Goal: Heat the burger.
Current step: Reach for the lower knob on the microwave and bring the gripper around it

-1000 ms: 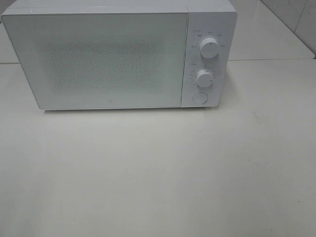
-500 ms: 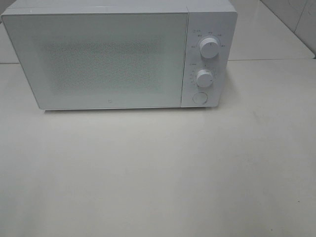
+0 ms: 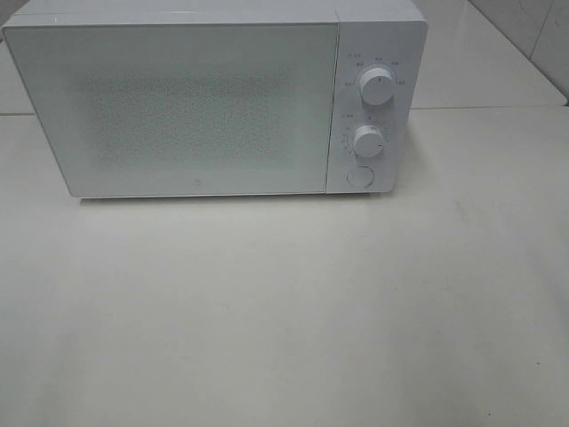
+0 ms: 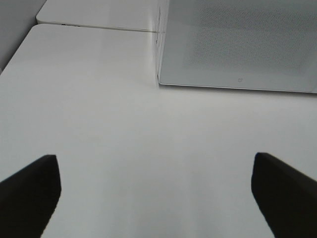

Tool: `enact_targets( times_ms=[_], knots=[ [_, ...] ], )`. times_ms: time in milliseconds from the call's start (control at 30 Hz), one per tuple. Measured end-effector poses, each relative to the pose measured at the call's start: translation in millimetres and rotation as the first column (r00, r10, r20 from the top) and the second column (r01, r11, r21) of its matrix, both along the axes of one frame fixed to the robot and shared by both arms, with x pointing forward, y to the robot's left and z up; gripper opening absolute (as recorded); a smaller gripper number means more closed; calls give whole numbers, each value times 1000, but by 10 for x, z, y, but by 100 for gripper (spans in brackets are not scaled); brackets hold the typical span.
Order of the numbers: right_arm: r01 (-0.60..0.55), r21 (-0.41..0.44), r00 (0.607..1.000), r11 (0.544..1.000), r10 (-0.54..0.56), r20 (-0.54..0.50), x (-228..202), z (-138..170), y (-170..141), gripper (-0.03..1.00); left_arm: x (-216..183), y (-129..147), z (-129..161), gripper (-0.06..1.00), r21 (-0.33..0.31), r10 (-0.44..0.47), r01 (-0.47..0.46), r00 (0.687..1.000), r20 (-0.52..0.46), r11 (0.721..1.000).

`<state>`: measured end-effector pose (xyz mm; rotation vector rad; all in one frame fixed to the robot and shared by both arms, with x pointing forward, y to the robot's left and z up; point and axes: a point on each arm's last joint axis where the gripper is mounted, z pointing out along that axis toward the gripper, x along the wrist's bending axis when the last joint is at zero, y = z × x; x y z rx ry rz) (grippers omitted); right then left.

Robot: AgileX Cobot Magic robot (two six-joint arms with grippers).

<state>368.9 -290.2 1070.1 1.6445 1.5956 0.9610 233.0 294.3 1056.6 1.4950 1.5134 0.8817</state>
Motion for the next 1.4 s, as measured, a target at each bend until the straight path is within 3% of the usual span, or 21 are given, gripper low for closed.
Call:
enact_targets(
  times_ms=[267, 533, 767, 1233, 1400],
  knots=[
    [-12, -7, 1000, 1000, 11, -6, 116, -279, 16, 75, 0, 0, 0, 99, 0, 0, 0, 1000, 0, 1000],
    [-34, 9, 987, 999, 32, 157, 196, -429, 43, 75, 0, 0, 0, 99, 0, 0, 0, 1000, 0, 1000],
    [-45, 17, 976, 999, 40, 212, 328, -476, 65, 75, 0, 0, 0, 99, 0, 0, 0, 1000, 0, 1000],
    [-65, 16, 971, 998, 60, 230, 682, -702, 114, 75, 0, 0, 0, 99, 0, 0, 0, 1000, 0, 1000],
    [-42, 48, 967, 998, 28, 251, 696, -939, 122, 75, 0, 0, 0, 99, 0, 0, 0, 1000, 0, 1000]
  ],
)
